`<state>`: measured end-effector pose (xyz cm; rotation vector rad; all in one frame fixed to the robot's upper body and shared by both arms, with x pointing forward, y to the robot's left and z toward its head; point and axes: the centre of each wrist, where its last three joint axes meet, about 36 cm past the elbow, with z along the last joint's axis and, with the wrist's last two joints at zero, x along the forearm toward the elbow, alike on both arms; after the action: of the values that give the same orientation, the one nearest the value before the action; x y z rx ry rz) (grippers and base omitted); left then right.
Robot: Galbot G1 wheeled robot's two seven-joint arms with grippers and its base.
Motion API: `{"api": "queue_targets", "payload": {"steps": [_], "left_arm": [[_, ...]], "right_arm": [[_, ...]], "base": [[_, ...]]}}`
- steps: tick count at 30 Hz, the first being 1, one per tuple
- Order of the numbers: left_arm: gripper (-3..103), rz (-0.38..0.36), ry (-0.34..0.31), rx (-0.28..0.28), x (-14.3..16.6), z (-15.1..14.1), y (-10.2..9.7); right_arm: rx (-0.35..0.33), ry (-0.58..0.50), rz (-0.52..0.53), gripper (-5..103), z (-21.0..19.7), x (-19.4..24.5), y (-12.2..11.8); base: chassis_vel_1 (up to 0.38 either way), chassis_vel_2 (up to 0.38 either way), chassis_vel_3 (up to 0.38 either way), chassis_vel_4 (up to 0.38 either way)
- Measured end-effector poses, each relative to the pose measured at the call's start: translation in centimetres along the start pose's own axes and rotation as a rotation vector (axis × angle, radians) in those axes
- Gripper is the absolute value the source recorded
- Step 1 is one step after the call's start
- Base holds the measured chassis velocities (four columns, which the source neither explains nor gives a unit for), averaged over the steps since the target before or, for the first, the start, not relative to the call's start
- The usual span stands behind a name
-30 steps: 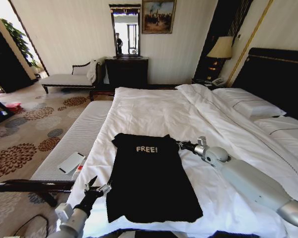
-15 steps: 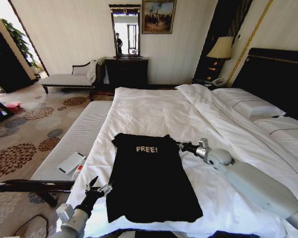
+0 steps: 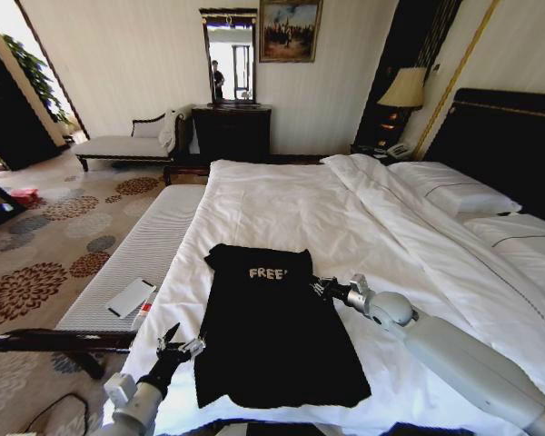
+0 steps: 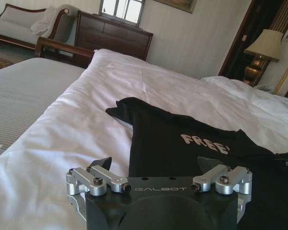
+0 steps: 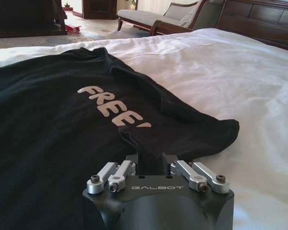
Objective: Fold the clothes on the bed.
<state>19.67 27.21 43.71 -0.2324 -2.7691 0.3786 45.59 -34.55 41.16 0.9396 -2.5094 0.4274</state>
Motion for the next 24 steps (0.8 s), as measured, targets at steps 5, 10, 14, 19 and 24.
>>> {"api": "queue_targets", "payload": {"steps": [5,10,14,19,24], "left_arm": [[100,-0.009,-0.001,-0.004,0.0,-0.1,0.1],[100,-0.012,-0.004,-0.007,0.0,-0.2,0.1],[100,-0.017,-0.010,-0.010,-0.3,-0.5,0.2],[100,-0.036,-0.018,-0.007,-1.0,-1.1,0.5],[100,-0.065,-0.052,0.018,-3.9,-3.4,2.9]], "right_arm": [[0.020,-0.009,-0.027,41,1.1,0.2,-0.1],[0.044,-0.034,-0.018,58,1.2,0.6,-0.8],[0.044,-0.061,0.044,80,0.8,2.0,-2.1],[0.023,-0.083,0.095,95,0.8,3.8,-3.0],[-0.019,-0.094,0.181,100,2.1,7.1,-3.9]], "base": [[0.000,0.000,0.000,0.000],[0.000,0.000,0.000,0.000],[0.000,0.000,0.000,0.000],[0.000,0.000,0.000,0.000],[0.000,0.000,0.000,0.000]]}}
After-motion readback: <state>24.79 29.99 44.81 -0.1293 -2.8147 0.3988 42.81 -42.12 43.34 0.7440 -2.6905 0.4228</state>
